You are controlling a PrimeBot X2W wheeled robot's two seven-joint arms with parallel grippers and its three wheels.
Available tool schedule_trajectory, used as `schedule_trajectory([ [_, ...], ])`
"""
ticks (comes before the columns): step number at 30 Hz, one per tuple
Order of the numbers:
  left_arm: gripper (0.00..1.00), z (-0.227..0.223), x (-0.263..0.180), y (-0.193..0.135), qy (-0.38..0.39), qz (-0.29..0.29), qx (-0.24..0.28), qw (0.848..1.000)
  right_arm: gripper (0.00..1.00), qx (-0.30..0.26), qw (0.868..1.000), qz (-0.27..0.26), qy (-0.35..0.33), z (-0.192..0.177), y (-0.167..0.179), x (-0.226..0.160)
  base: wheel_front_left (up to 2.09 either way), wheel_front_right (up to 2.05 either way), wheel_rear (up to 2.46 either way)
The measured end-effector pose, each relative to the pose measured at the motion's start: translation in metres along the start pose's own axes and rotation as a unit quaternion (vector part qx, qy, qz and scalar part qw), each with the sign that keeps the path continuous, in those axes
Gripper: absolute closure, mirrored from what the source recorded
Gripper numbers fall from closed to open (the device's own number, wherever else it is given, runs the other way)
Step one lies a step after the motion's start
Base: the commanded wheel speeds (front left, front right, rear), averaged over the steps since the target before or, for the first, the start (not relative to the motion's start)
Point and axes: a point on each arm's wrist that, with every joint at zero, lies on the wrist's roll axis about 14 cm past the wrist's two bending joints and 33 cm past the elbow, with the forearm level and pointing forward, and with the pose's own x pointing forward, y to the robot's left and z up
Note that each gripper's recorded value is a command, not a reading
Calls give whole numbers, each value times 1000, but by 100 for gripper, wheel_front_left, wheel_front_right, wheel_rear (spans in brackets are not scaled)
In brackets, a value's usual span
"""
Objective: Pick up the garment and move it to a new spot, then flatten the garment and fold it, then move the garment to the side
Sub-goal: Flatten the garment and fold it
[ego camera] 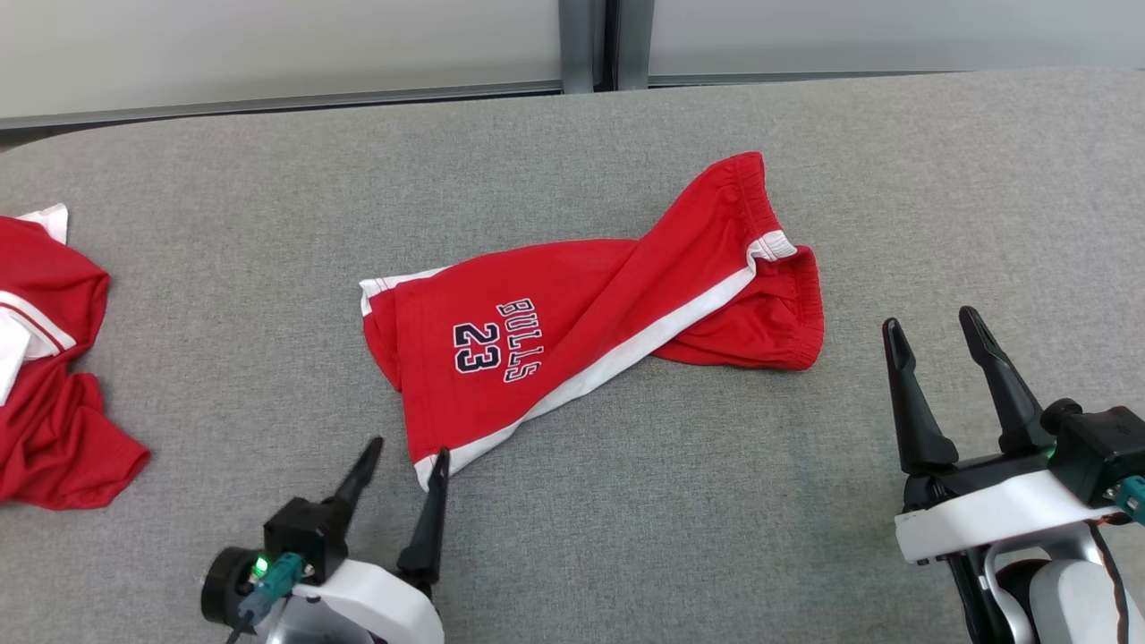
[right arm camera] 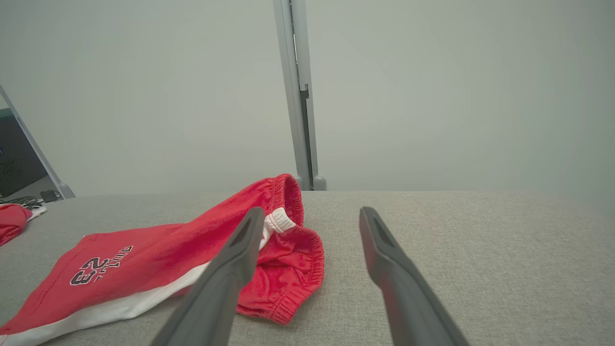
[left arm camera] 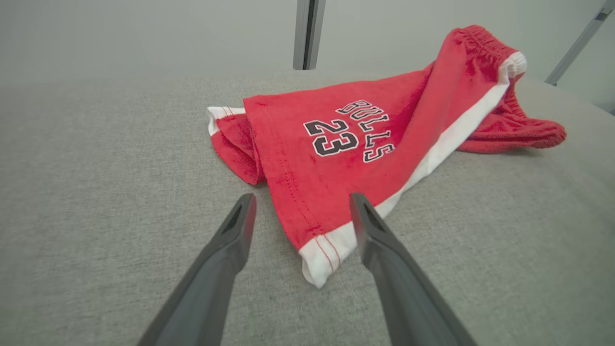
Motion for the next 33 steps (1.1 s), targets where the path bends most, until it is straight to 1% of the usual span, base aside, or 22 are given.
schedule_trajectory([
  [4,0,-26,-3,-6,45,-3,-21,999,0,6,1000,-1,8,-6,0,1,0,0,0],
  [5,13,-31,-3,-7,53,-4,-26,998,0,7,1000,-1,10,-8,0,1,0,0,0],
  [6,40,-34,-3,-6,58,-2,-30,998,0,8,1000,0,12,-9,0,2,0,0,0],
  [7,93,-33,-1,-6,55,-1,-33,998,0,8,1000,1,13,-10,1,3,0,0,0],
  [8,100,-33,1,-6,54,-2,-33,998,0,8,1000,1,16,-12,0,3,0,0,0],
  [16,100,-40,8,-5,64,-9,-36,997,0,-3,1000,7,29,-18,-5,12,0,0,0],
  [20,100,-40,12,-4,61,-8,-35,998,0,-22,998,35,52,-27,0,28,0,0,0],
  [25,100,-34,19,0,47,-6,-33,998,0,-44,992,74,89,-45,9,53,0,0,0],
  [33,100,-33,25,9,36,7,-39,999,0,-59,983,111,131,-70,19,88,0,0,0],
])
